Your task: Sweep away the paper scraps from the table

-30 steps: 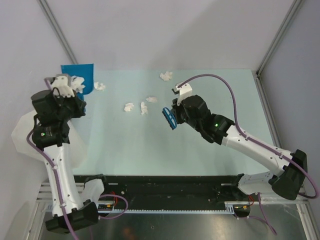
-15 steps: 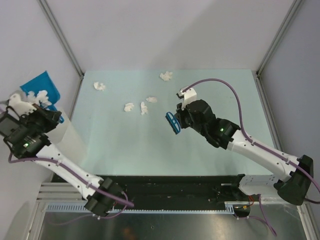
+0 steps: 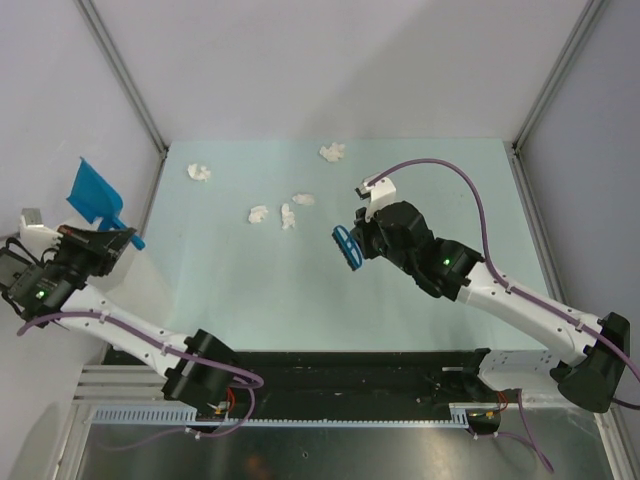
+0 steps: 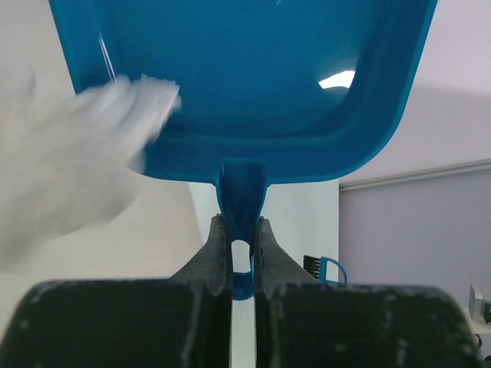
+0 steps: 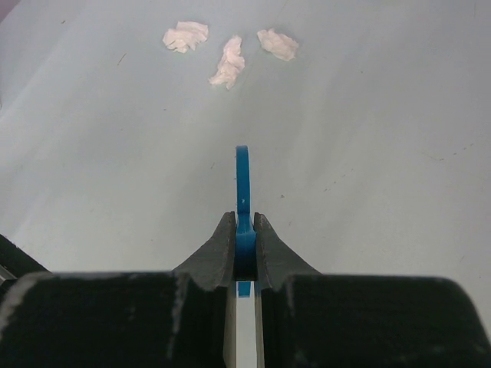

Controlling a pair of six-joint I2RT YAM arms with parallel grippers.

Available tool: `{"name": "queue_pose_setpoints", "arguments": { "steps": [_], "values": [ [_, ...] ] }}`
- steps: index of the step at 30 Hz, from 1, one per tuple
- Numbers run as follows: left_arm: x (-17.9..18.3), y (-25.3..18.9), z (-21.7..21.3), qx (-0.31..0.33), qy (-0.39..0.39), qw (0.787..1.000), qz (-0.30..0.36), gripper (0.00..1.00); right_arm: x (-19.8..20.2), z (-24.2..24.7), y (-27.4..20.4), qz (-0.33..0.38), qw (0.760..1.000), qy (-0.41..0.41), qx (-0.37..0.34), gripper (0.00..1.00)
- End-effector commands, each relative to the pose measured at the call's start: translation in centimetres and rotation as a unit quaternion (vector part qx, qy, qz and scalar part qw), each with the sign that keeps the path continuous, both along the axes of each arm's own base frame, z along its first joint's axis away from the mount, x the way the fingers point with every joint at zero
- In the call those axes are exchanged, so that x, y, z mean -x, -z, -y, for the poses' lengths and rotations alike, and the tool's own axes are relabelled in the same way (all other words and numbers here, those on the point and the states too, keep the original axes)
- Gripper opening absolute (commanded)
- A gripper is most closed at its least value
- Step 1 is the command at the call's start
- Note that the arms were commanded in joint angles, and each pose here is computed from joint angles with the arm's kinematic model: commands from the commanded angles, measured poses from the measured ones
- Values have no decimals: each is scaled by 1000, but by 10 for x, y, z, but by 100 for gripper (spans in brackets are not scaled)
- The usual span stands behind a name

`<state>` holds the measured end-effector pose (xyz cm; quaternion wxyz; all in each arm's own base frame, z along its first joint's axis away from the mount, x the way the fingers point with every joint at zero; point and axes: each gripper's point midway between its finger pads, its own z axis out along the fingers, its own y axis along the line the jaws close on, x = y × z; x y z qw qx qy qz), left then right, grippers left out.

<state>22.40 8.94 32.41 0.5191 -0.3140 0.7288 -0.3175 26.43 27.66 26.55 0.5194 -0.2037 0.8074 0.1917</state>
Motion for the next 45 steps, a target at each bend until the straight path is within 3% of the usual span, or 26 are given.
{"name": "queue_pose_setpoints", "arguments": {
  "steps": [1, 13, 16, 18, 20, 26, 27, 28, 29, 33, 34, 35, 36, 37, 38, 41, 45],
  "values": [
    [9, -25, 8, -7, -9, 999, 33, 0, 1, 6, -8, 10, 1000, 13, -9, 0],
    [10, -22, 8, -9, -9, 999, 35, 0, 1, -1, -8, 15, 1000, -3, -9, 0],
    [10, -37, 12, -97, 11, 994, 51, 0, -6, -11, -19, 37, 999, -22, -26, 0],
    [10, -46, 4, -233, -6, 972, 31, 0, -8, -23, -25, 34, 996, -52, -58, 0],
    [7, -51, 15, -305, 18, 951, 38, 0, -20, -33, -45, 45, 989, -78, -117, 0],
    [-10, -52, 39, -388, 71, 919, 22, 0, -63, -77, -80, 65, 950, -108, -286, 0],
    [-18, -46, 43, -396, 83, 914, 12, 0, -76, -90, -60, 44, 947, -107, -299, 0],
    [-22, -43, 45, -405, 94, 909, 7, 0, -81, -99, -78, 41, 924, -113, -363, 0],
    [-25, -39, 48, -409, 100, 907, 0, 0, -90, -103, -76, 32, 916, -109, -386, 0],
    [-41, -23, 63, -433, 142, 890, -20, 0, -138, -142, -46, -43, 885, -66, -458, 0],
    [-45, -19, 62, -436, 143, 888, -29, 0, -155, -157, -2, -90, 887, -38, -451, 0],
    [-47, -19, 64, -437, 147, 887, -28, 0, -166, -170, -22, -81, 879, -44, -467, 0],
    [-48, -19, 66, -438, 153, 885, -26, 0, -171, -183, -15, -92, 880, -42, -465, 0],
    [-50, -18, 66, -441, 155, 884, -27, 0, -183, -202, 39, -141, 892, -22, -429, 0],
    [-50, -18, 67, -443, 157, 882, -25, 0, -194, -218, 13, -127, 889, -35, -438, 0],
    [-51, -11, 67, -456, 167, 874, -32, 0, -214, -254, 60, -177, 897, -27, -405, 0],
    [-51, 7, 65, -483, 182, 855, -50, 0, -233, -253, 121, -208, 913, 23, -351, 0]
  ]
}}
